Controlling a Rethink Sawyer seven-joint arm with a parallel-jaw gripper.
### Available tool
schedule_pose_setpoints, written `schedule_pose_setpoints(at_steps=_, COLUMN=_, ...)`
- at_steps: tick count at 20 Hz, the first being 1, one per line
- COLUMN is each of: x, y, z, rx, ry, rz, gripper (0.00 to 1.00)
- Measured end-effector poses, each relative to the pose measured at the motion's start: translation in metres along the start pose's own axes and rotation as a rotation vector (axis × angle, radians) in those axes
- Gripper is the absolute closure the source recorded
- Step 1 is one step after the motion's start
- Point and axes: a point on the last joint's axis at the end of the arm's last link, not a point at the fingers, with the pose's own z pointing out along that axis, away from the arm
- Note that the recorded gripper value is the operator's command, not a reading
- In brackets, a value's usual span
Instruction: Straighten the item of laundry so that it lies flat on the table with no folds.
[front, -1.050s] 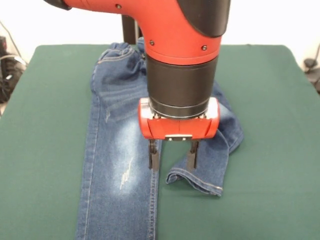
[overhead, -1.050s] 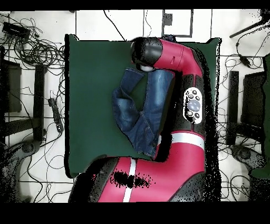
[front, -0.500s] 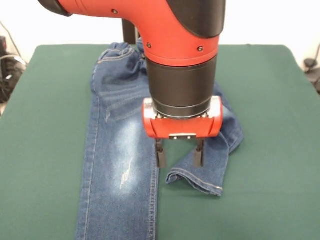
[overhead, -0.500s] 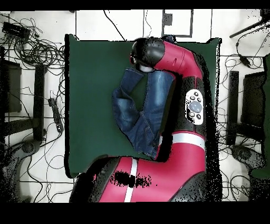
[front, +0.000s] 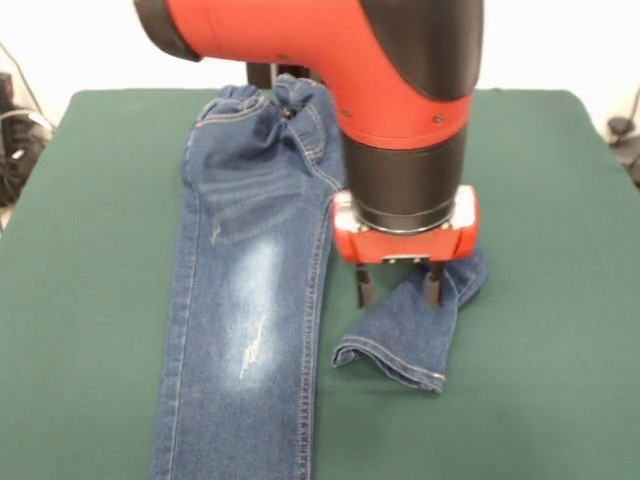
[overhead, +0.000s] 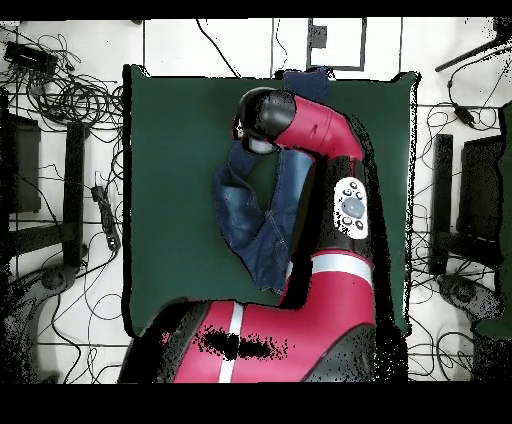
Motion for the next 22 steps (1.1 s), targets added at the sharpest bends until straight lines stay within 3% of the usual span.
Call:
schedule_pose_setpoints(at_steps=15, x=0.045, y=0.075, z=0.028, rx=0.01, ry=0.045, rz=0.078, gripper=0.0)
schedule_pose_setpoints(at_steps=22, x=0.058, y=0.081, z=0.045, rx=0.054, ry=0.067, rz=0.089, gripper=0.0)
